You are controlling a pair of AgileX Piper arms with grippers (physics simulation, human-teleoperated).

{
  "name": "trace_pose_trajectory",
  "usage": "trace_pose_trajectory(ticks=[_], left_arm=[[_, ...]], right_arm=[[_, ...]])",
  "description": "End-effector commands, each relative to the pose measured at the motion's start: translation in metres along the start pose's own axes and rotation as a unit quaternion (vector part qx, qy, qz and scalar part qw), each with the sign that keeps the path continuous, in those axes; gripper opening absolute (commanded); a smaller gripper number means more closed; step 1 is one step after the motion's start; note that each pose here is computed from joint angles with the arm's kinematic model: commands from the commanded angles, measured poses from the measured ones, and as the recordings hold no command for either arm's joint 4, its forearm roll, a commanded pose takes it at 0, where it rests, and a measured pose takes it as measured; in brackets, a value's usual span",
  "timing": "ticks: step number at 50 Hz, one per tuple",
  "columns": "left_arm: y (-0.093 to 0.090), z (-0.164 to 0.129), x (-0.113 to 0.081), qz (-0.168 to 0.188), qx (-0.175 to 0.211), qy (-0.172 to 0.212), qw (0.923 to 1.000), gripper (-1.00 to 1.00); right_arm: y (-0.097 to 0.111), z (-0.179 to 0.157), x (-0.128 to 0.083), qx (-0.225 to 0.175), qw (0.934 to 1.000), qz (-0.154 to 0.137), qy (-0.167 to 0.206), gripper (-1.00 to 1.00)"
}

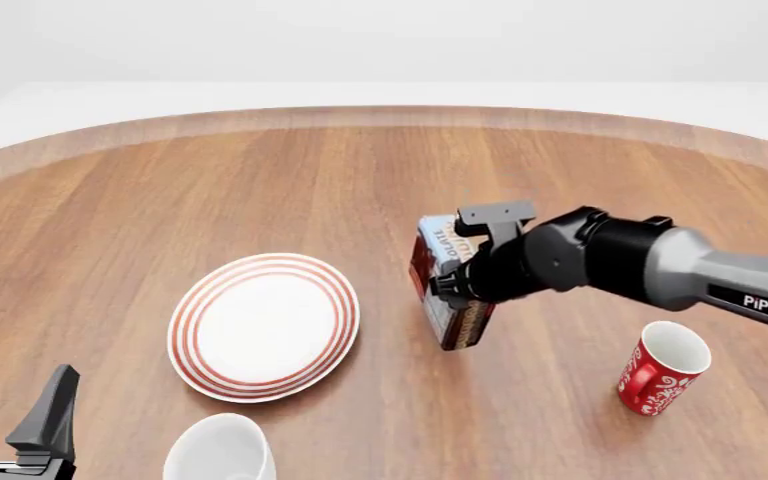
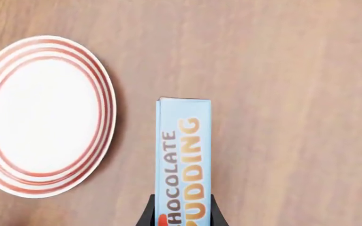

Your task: Pick up the white mug and put it on the plate, and put the chocolate pudding to the right of the plate.

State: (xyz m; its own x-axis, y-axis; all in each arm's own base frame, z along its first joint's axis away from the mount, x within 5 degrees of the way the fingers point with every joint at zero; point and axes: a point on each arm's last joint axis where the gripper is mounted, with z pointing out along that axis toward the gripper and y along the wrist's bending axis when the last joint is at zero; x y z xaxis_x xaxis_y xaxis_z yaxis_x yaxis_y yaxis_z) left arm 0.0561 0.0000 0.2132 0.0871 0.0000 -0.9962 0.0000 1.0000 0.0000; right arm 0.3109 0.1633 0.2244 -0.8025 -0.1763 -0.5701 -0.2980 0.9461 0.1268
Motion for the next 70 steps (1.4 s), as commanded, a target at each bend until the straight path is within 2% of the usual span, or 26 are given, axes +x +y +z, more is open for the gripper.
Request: trace_pose_trajectory(ticks=[1,36,37,55,70], left_arm=[[0.0,0.0,0.0,0.0,0.0,0.0,1.0,1.0],[0.0,0.0,0.0,0.0,0.0,0.0,1.0,1.0],[0.0,0.0,0.0,0.0,0.0,0.0,1.0,1.0],[0.0,0.0,0.0,0.0,0.0,0.0,1.0,1.0],[0.0,0.0,0.0,0.0,0.0,0.0,1.0,1.0]], right_arm=[[0.001,0.01,0.004,0.0,1.0,0.004,0.008,-1.0],[0.006,0.024,0.012,-0.001,0.9997,0.002,0.025,-1.0],[0.006,0.023,0.011,-0.001,0.9997,0.001,0.024,1.0],[0.001,0.012,0.003,0.0,1.0,0.0,0.008,1.0],[0.003,-0.01,-0.004,-0.005,0.9997,-0.017,-0.015,1.0]])
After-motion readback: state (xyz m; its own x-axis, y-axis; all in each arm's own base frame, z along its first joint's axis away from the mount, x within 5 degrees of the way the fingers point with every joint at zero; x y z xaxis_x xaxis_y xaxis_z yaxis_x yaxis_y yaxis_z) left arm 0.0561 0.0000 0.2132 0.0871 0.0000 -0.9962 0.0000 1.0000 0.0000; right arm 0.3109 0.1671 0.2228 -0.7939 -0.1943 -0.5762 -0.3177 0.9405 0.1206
